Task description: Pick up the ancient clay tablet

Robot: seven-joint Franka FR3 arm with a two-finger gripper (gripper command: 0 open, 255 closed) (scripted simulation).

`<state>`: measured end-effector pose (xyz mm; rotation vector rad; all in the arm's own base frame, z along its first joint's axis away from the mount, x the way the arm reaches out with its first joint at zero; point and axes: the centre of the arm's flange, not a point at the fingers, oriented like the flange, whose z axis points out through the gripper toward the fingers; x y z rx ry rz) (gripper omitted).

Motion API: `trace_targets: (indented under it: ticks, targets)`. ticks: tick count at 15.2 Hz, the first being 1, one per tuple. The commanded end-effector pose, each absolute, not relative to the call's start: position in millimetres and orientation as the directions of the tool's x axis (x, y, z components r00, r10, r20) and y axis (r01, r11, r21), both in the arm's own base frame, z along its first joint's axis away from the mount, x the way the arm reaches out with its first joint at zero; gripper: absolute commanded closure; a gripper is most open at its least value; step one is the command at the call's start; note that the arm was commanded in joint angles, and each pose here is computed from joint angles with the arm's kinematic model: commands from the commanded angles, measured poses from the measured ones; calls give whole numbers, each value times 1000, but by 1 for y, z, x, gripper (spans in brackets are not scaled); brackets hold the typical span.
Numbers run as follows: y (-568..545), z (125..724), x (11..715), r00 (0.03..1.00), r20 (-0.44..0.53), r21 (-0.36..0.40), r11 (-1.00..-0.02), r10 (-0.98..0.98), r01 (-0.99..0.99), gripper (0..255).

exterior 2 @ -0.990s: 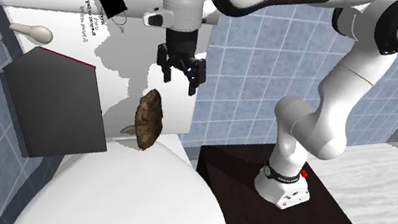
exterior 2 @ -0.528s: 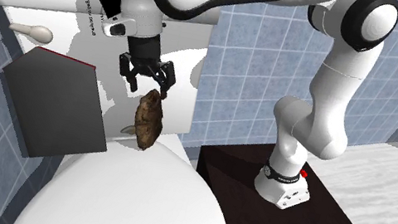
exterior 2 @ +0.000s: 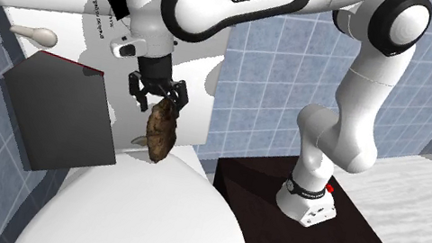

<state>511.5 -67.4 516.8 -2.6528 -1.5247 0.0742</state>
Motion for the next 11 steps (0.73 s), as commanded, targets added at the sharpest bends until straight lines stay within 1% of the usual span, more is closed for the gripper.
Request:
trace_targets:
  ticks: [1,11]
  targets:
    - [-67,515,512,503,-1,-94,-501,864,860,255]
    - [-67,521,511,503,-1,-94,-501,864,860,255]
